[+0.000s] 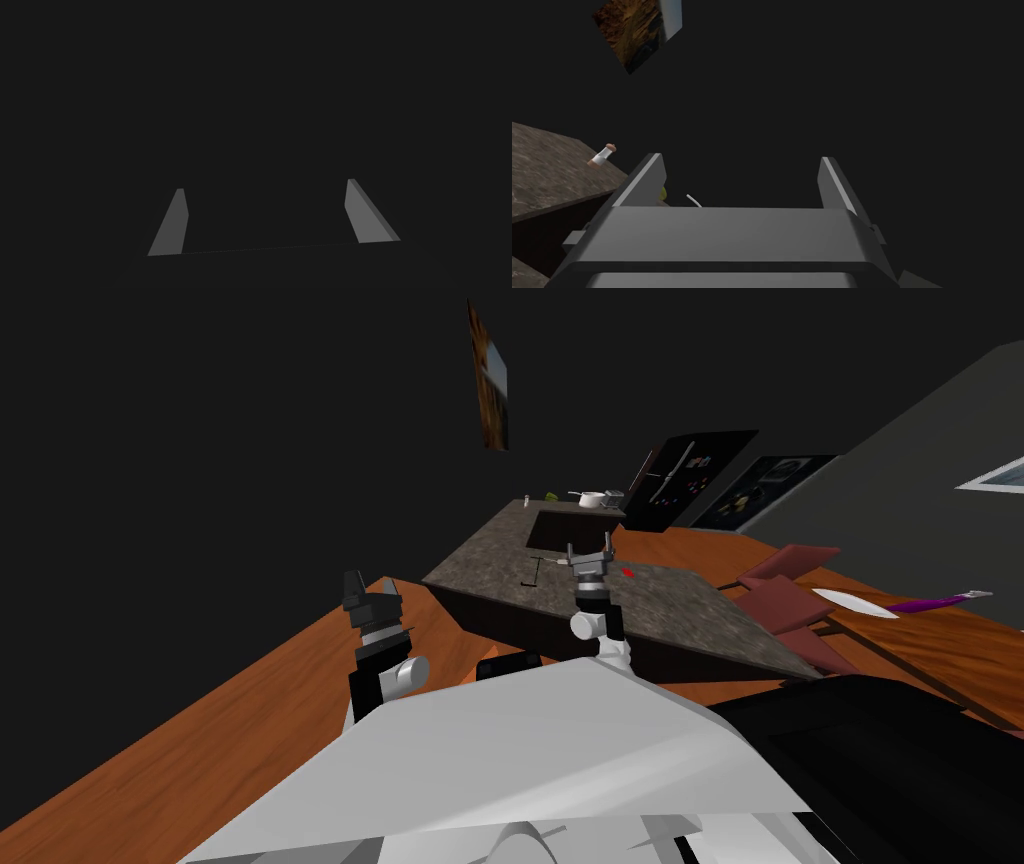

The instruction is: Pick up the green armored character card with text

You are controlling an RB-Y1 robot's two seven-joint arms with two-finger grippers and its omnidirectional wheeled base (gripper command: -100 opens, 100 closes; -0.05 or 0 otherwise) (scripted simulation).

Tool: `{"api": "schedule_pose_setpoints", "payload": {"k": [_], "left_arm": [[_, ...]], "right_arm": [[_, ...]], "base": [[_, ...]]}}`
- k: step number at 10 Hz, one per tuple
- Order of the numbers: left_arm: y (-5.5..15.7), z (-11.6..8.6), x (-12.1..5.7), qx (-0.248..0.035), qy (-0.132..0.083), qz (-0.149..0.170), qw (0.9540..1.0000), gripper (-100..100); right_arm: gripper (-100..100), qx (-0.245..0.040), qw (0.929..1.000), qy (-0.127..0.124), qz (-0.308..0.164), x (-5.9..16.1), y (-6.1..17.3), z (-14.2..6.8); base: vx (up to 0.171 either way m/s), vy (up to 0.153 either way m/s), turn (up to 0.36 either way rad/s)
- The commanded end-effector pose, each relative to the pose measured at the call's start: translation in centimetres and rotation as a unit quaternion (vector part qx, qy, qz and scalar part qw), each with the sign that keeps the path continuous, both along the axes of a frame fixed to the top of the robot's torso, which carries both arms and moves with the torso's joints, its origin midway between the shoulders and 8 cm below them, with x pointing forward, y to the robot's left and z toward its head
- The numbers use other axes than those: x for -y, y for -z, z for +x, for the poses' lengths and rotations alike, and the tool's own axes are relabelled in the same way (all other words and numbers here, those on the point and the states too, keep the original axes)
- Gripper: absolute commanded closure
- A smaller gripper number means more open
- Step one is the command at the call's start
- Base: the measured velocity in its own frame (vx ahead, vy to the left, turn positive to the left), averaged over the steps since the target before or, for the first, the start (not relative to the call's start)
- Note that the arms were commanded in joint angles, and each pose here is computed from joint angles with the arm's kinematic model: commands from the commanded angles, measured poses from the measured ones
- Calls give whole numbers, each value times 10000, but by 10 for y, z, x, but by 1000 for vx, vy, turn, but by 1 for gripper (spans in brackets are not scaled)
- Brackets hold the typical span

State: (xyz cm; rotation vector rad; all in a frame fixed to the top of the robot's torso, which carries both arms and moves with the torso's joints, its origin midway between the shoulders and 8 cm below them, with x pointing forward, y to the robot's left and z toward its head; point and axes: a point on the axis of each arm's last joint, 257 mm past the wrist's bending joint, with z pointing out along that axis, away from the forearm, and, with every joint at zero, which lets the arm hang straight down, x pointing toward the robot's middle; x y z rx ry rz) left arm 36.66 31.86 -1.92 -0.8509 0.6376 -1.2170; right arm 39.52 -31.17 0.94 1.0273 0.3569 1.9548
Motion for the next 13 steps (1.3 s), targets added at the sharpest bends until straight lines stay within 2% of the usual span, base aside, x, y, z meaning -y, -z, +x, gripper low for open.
{"api": "schedule_pose_setpoints", "payload": {"k": [1,2,3,4,5,6,7,8,9,10,11,12,13], "left_arm": [[0,0,0,0,0,0,10000,0],[0,0,0,0,0,0,10000,0],[0,0,0,0,0,0,10000,0],[0,0,0,0,0,0,10000,0],[0,0,0,0,0,0,10000,0],[0,0,0,0,0,0,10000,0],[0,0,0,0,0,0,10000,0],[0,0,0,0,0,0,10000,0],[0,0,0,0,0,0,10000,0],[0,0,0,0,0,0,10000,0],[0,0,0,0,0,0,10000,0],[0,0,0,0,0,0,10000,0],[0,0,0,0,0,0,10000,0]], "right_arm": [[-100,6,9987,-263,441,2,7,7],[-100,9,9985,-280,478,2,7,7],[-100,10,9952,-489,843,4,13,13],[-100,13,9949,-505,879,4,13,13],[-100,13,9898,-702,1242,5,20,20],[-100,17,9890,-724,1289,6,21,20],[-100,17,9819,-913,1658,7,28,27],[-100,22,9808,-936,1709,8,28,27],[-100,22,9719,-1114,2072,9,36,34],[-100,28,9703,-1138,2134,10,36,34],[-100,28,9595,-1307,2496,11,44,41],[-100,34,9574,-1330,2561,11,45,41],[-100,34,9447,-1487,2924,12,54,48]], "base": [[14,11,-26],[11,11,-10],[11,13,-26],[9,12,-13],[11,11,-27],[10,11,-14],[15,15,-30],[12,15,-12],[13,15,-23],[11,12,-17],[13,15,-27],[10,11,-15],[11,9,-32]]}}
